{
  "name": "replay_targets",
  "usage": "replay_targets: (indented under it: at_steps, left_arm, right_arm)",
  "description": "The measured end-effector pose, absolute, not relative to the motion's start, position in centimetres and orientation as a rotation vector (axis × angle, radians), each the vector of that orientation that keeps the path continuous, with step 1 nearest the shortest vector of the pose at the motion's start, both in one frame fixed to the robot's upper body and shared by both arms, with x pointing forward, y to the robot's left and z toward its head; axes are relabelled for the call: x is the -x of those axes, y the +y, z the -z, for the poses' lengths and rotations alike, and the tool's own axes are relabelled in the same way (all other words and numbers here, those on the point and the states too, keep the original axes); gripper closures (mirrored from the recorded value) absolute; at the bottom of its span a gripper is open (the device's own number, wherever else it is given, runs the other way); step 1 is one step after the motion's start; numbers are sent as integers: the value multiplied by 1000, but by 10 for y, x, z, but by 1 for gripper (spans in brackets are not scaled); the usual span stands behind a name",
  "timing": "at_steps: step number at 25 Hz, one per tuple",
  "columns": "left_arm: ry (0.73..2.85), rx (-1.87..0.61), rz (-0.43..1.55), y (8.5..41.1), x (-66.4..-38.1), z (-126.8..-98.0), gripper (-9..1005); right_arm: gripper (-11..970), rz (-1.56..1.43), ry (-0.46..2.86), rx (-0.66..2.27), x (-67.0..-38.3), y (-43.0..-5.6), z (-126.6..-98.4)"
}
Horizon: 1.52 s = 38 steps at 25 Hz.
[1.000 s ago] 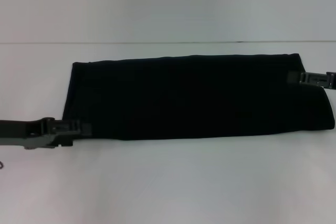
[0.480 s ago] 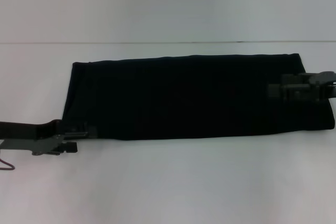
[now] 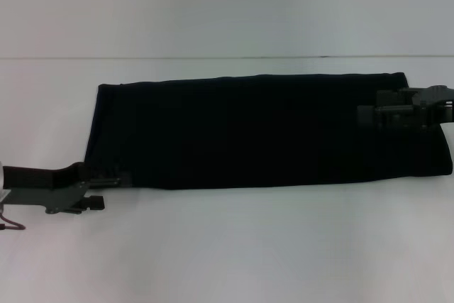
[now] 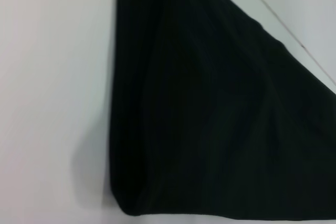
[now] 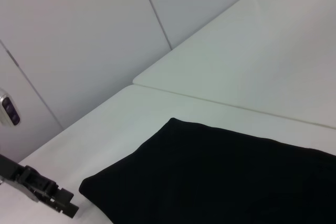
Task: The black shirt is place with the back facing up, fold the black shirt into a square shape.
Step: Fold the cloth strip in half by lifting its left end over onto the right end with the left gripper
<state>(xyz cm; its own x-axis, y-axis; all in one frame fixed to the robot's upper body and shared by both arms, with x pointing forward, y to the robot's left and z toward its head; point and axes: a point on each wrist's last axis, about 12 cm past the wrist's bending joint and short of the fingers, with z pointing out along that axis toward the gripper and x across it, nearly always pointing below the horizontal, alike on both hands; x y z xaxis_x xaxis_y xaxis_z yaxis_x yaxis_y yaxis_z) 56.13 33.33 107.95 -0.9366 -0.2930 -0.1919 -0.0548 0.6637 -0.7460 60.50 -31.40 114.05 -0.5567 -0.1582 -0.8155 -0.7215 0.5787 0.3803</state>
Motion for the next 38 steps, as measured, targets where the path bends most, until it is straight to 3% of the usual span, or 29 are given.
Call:
replay_targets:
  at_steps: [38]
  left_arm:
    - [2570, 481, 1053, 338, -573, -1071, 117]
  right_arm:
    - [41, -916, 2006, 664, -611, -317, -1147]
